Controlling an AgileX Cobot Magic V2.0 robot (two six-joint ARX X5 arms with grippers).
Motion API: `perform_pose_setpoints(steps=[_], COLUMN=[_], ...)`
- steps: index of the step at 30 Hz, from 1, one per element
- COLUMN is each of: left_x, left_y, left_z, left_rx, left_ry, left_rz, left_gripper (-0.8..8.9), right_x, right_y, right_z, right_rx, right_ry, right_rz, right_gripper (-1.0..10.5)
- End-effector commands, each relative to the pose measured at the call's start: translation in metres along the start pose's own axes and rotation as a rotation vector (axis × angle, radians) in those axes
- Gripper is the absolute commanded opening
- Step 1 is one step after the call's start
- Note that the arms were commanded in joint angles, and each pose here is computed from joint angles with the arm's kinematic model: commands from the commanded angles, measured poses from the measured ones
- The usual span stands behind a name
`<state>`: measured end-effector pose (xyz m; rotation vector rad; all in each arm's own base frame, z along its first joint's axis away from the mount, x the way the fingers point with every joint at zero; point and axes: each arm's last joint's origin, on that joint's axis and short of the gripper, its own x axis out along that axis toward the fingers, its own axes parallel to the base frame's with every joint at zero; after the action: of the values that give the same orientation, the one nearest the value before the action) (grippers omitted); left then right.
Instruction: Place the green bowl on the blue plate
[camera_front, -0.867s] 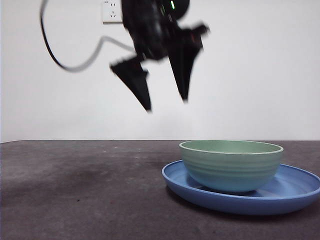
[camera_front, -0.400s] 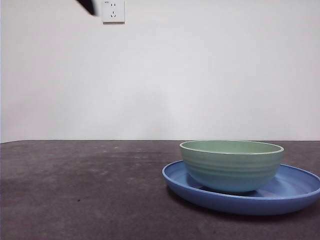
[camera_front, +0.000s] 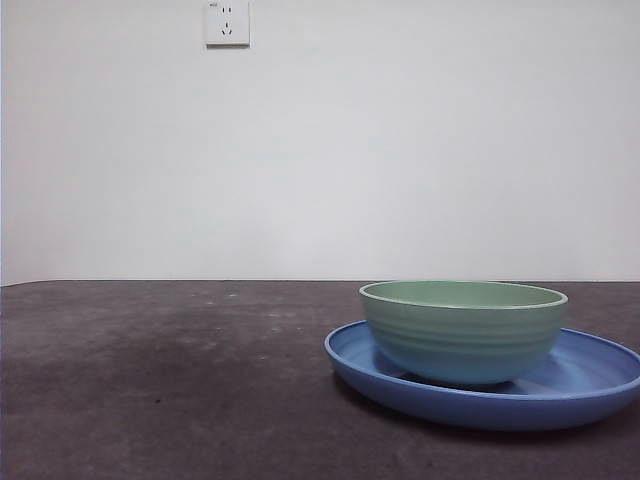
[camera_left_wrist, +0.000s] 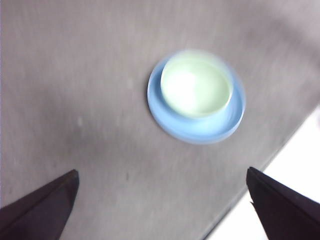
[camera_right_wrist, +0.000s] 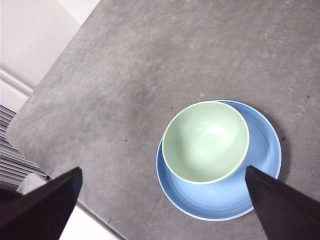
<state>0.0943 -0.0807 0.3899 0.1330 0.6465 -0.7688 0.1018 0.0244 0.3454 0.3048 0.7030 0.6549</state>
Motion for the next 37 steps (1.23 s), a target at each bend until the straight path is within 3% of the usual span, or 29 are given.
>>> perform_pose_setpoints(steps=[1, 8, 16, 23, 29, 37], left_x=[-0.011, -0.026, -0.032, -0.032, -0.032, -0.032], left_y=[-0.001, -0.001, -0.002, -0.002, -0.002, -0.002], left_z=[-0.018, -0.06, -0.064, -0.064, -0.064, -0.063], left_rx=[-0.059, -0.07, -0.071, -0.078, -0.078, -0.078], left_ry=[-0.088, -0.155, -0.182, -0.184, -0.185, -0.186], left_rz=[-0.014, -0.021, -0.024, -0.025, -0.025, -0.025], left_gripper=[5.58, 5.58, 5.58, 5.58, 5.58, 5.58], right_x=[-0.002, -0.002, -0.002, 0.0, 0.027, 0.071], right_y=[0.003, 0.002, 0.003, 0.001, -0.02, -0.061], right_z=[0.004, 0.001, 0.004, 0.003, 0.006, 0.021], right_rx=[-0.005, 0.003, -0.018, 0.032, 0.185, 0.277], right_ry=[-0.01, 0.009, -0.018, 0.02, 0.207, 0.329], right_rz=[0.004, 0.002, 0.006, 0.001, -0.025, -0.067], right_gripper=[5.2, 5.2, 5.2, 5.2, 5.2, 5.2])
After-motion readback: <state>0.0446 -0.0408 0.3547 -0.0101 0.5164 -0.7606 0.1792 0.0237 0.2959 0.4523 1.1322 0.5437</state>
